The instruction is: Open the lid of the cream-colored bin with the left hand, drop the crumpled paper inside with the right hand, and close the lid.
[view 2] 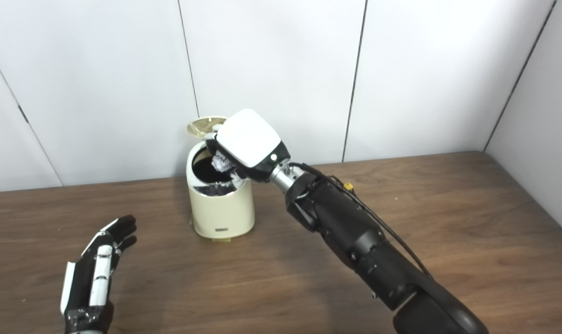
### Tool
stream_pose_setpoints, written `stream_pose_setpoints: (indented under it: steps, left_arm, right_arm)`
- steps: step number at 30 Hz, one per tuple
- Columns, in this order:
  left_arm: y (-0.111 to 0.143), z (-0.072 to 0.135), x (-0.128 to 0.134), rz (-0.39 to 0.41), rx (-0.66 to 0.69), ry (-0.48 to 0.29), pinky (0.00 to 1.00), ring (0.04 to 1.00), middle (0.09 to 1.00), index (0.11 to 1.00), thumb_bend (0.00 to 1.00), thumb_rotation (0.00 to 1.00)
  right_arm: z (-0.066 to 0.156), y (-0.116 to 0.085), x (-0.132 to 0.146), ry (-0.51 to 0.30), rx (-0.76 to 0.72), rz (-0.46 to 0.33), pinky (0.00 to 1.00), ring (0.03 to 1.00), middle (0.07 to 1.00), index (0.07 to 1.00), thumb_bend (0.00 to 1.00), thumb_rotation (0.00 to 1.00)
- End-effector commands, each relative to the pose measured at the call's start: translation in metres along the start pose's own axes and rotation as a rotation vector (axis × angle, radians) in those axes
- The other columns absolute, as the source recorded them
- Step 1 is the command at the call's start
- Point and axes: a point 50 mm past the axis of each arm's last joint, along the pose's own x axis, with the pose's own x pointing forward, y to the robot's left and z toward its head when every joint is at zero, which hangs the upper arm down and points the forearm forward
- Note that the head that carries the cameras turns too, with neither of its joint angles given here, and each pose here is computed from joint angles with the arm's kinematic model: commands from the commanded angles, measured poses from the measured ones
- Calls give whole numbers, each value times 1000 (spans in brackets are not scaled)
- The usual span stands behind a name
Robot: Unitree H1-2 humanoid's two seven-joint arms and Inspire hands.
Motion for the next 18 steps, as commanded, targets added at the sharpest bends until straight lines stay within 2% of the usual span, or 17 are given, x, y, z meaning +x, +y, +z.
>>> stream_pose_setpoints:
  steps: [1, 10, 18]
  left_arm:
    - [-6, 5, 4, -8, -12, -43, 827, 840, 822, 796, 352, 841]
    - [-6, 5, 5, -11, -10, -47, 825, 840, 823, 798, 345, 845]
    - [-6, 5, 5, -10, -12, -43, 817, 837, 820, 795, 332, 845]
  right_arm:
    - [-14, -25, 21, 16, -44, -72, 300, 448, 573, 500, 489, 0]
    - [-10, -25, 20, -2, -46, -90, 309, 459, 593, 493, 486, 0]
    - [-7, -25, 15, -29, 18, -103, 321, 469, 586, 475, 489, 0]
